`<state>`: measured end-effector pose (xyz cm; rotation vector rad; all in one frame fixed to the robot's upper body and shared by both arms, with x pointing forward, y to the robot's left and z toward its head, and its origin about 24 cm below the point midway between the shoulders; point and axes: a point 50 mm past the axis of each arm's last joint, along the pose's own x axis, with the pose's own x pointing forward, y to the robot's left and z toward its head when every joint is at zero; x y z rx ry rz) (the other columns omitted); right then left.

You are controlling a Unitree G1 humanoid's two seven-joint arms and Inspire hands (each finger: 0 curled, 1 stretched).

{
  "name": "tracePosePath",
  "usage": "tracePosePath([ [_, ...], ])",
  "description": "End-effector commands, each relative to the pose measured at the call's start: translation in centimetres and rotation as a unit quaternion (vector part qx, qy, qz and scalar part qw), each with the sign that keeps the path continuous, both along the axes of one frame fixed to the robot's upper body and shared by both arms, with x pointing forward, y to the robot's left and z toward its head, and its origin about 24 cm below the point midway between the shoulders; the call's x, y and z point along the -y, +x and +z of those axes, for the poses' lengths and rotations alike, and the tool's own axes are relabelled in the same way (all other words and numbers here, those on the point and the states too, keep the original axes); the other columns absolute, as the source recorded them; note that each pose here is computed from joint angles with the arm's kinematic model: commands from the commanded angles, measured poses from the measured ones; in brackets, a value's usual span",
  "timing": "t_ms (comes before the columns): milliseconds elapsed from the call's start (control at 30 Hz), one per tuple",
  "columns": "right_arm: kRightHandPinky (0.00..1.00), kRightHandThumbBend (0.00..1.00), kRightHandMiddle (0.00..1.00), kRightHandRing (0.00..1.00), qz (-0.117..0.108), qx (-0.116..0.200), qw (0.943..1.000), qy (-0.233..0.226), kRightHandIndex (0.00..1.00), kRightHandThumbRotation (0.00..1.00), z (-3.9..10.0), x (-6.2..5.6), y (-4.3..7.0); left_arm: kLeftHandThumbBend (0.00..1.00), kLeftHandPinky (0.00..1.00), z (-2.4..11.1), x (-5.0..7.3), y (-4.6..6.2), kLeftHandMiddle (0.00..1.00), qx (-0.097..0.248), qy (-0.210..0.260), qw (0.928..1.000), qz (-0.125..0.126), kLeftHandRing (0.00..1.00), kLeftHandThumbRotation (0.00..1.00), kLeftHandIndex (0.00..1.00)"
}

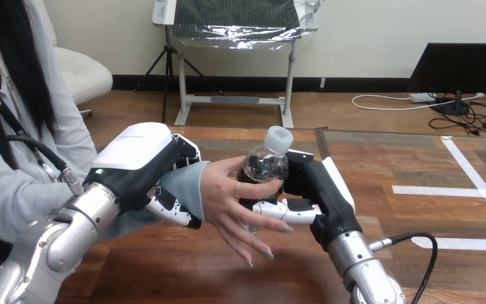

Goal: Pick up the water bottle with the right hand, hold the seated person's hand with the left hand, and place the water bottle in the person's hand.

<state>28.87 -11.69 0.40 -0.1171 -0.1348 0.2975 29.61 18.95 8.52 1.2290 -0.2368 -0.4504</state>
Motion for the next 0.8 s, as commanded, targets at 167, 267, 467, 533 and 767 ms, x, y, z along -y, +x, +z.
tracePosePath([
  [167,0.3,0.82,0.43,0.36,0.006,0.074,0.9972,0.004,0.47,0.0,3.67,-1.0,2.16,0.9,0.28,3.31,1.09,1.39,0.4,0.071,-0.018,0.9973,-0.01,0.33,0.0,0.42],
  [267,0.31,0.82,0.45,0.37,0.006,0.073,0.9973,-0.003,0.48,0.0,3.65,-0.99,2.26,0.9,0.28,3.28,1.04,1.33,0.4,0.071,-0.019,0.9972,-0.01,0.34,0.0,0.42],
  [467,0.38,0.82,0.51,0.44,0.01,0.069,0.9972,-0.026,0.53,0.0,3.66,-0.9,2.49,0.9,0.3,3.19,0.9,1.25,0.41,0.068,-0.022,0.9974,-0.008,0.35,0.0,0.43],
  [533,0.4,0.83,0.52,0.46,0.013,0.067,0.9972,-0.032,0.54,0.0,3.67,-0.87,2.57,0.9,0.3,3.14,0.83,1.23,0.42,0.068,-0.023,0.9974,-0.008,0.35,0.0,0.43],
  [767,0.45,0.84,0.58,0.52,0.016,0.06,0.9969,-0.048,0.61,0.0,3.68,-0.72,2.79,0.91,0.35,3.0,0.61,1.11,0.45,0.066,-0.024,0.9975,-0.007,0.39,0.0,0.47],
])
